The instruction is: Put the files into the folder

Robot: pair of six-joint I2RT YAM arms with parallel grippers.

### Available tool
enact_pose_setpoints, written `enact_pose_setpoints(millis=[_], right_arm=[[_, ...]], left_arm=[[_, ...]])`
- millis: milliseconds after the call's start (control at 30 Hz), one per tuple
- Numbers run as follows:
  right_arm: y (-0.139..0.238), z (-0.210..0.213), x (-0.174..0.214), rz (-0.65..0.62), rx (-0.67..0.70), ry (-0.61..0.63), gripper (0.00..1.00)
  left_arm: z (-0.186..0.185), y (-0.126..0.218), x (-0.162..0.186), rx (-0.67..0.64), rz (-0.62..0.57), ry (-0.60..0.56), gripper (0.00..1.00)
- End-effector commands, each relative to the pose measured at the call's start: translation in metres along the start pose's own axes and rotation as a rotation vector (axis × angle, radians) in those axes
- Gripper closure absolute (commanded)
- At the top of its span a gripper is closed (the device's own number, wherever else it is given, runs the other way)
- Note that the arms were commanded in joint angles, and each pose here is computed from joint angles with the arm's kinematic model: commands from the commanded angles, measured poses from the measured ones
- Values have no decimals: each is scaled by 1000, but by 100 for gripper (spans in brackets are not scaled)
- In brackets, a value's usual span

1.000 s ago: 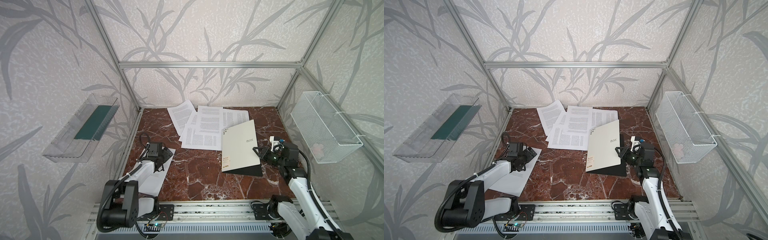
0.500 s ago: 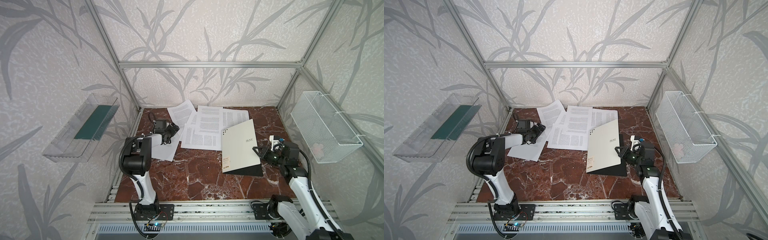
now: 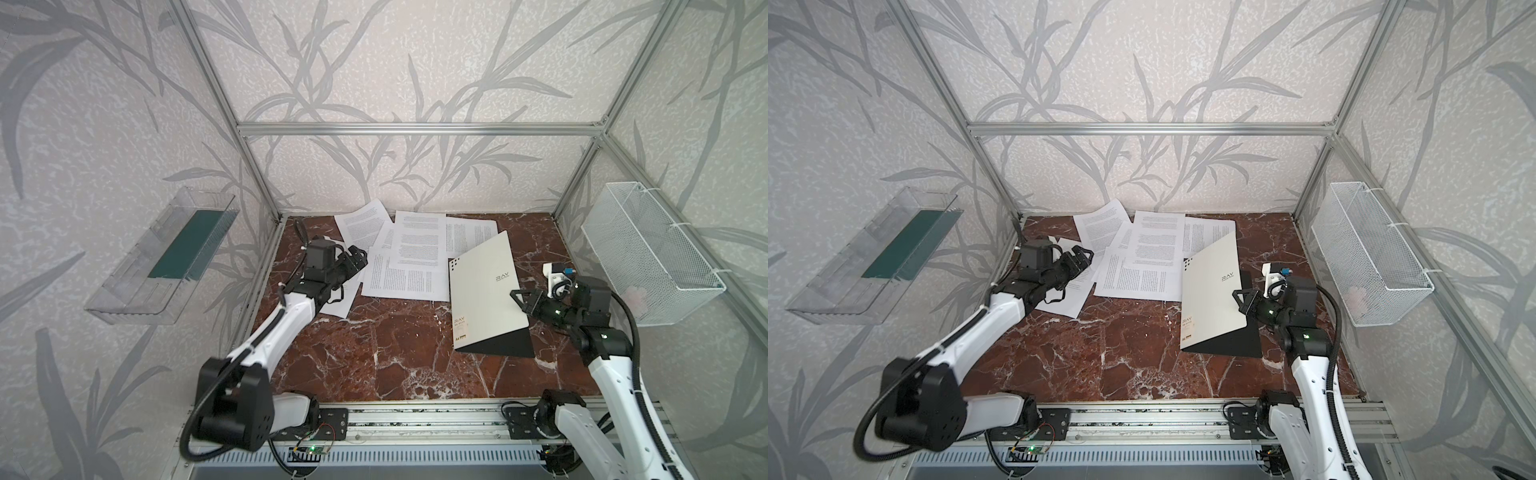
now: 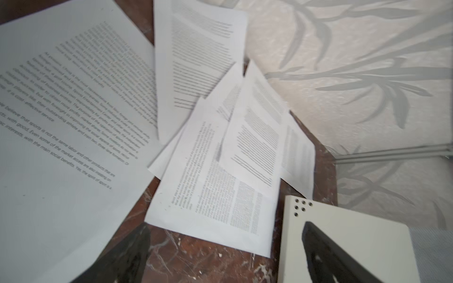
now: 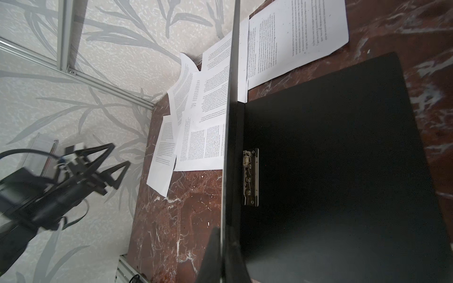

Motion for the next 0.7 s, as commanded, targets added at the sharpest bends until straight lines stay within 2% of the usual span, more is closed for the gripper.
enact_pose_setpoints(millis=[0, 233, 433, 533, 667], right_arm=[[10, 17, -7, 2, 23, 94, 100], [4, 41, 4, 46, 68, 188, 100], [-5, 50, 11, 64, 124, 233, 100], [-10, 52, 17, 86, 130, 250, 100], [-10, 57, 22, 83, 58, 244, 69]], left_arm=[[17, 30, 23, -77, 16, -82, 3], [36, 81, 47, -65, 32, -141, 2], [58, 95, 66, -84, 72, -168, 2], [56, 96, 73, -41, 68, -188, 2], [53, 93, 75, -24, 86, -194, 2]])
Point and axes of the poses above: each gripper's point midway between its finger pads, its own y axis back along the fingers, its own z axis along the line the jaws close on, x = y × z, the point moved 9 cm from there along y, back along the fingers, and after that the axes turned 7 degrees about y, right-handed, at the moved point
